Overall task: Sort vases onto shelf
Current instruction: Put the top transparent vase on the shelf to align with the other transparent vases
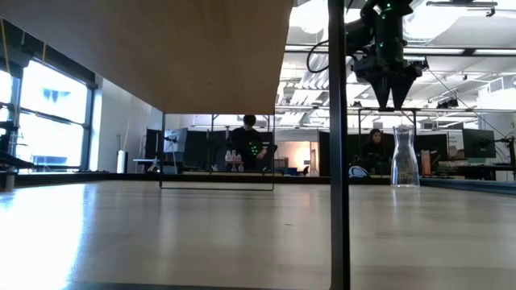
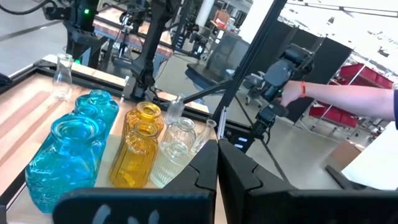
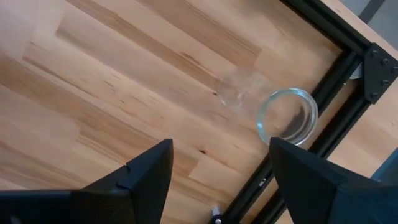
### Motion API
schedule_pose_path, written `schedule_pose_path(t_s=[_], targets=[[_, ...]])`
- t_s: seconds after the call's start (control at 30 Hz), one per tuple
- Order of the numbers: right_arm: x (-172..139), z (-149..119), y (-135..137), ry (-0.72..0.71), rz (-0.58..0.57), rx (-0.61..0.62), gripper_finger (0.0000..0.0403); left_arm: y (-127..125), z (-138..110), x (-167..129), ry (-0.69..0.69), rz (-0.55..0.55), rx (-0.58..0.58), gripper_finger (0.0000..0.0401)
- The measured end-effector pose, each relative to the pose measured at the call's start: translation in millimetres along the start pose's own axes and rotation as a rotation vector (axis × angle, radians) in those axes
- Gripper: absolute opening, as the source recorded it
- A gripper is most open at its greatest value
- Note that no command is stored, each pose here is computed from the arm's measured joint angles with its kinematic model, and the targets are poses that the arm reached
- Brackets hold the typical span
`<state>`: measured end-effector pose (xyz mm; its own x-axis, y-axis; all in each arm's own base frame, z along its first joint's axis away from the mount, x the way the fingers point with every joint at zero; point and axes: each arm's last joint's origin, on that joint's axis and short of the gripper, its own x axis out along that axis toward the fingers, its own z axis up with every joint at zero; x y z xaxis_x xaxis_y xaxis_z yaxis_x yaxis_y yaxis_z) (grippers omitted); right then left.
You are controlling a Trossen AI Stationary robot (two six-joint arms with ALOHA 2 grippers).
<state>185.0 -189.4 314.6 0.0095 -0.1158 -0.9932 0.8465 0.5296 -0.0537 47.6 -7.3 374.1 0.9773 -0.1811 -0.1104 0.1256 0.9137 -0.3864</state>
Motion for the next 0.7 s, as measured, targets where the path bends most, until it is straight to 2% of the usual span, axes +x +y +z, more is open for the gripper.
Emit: schedule_pose_path(t_s=[0.43,0.7], targets=[[6.6,8.6,-14.6,0.006,0.022,0.057,0.0243,0.0,0.1,0.0,-0.001,0.000,0.000,0.0000],[16.2,15.2,-14.3,0.037,0.018,0.060,0.0243,0.0,0.1,0.0,-0.001,0.001,0.000,0.0000]])
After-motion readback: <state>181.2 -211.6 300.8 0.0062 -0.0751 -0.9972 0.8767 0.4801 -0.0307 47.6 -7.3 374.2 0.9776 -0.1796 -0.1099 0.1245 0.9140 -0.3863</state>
